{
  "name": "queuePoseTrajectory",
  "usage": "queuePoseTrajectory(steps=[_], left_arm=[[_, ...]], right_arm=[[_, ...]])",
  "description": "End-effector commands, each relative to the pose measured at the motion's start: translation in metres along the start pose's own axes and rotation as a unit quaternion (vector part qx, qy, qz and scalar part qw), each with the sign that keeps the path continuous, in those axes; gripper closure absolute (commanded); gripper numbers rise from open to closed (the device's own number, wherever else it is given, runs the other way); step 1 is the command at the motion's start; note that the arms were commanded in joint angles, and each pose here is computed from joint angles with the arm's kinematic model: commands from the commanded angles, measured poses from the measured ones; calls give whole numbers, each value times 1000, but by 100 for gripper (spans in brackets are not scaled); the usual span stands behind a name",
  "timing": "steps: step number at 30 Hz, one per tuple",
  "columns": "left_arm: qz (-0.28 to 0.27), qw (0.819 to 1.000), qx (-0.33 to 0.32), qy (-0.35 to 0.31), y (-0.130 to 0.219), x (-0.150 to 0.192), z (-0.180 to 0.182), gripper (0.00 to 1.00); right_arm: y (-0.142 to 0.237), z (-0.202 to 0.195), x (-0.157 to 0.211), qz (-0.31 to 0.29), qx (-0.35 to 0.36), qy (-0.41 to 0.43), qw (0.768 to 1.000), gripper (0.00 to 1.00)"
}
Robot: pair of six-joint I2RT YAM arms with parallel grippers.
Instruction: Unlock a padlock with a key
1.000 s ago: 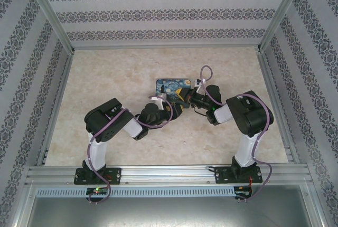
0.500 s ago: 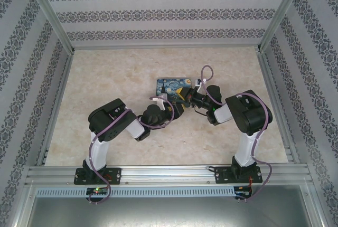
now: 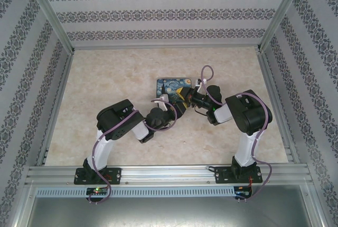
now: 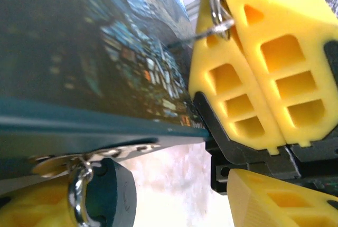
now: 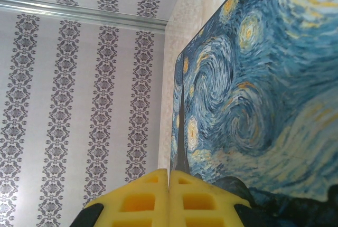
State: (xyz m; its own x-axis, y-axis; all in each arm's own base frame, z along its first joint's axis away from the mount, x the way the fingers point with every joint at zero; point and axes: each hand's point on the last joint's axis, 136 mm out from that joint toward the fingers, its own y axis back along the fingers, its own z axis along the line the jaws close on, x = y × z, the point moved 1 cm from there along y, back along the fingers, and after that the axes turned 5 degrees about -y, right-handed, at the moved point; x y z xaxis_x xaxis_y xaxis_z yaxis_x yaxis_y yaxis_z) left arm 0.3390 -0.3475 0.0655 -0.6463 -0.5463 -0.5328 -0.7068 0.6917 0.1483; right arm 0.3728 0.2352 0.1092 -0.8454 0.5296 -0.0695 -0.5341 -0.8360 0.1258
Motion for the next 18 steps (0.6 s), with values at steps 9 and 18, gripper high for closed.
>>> queuePoseTrajectory(steps=[9,18], left_arm=[[0,995,-100,15,20,18,51,41],[-5,993,-114,17,24,17,58,55]], right_arm=[[2,-4,-6,-8,-4,0,1000,100],[2,-8,-5,-8,-2,-3,1000,100]])
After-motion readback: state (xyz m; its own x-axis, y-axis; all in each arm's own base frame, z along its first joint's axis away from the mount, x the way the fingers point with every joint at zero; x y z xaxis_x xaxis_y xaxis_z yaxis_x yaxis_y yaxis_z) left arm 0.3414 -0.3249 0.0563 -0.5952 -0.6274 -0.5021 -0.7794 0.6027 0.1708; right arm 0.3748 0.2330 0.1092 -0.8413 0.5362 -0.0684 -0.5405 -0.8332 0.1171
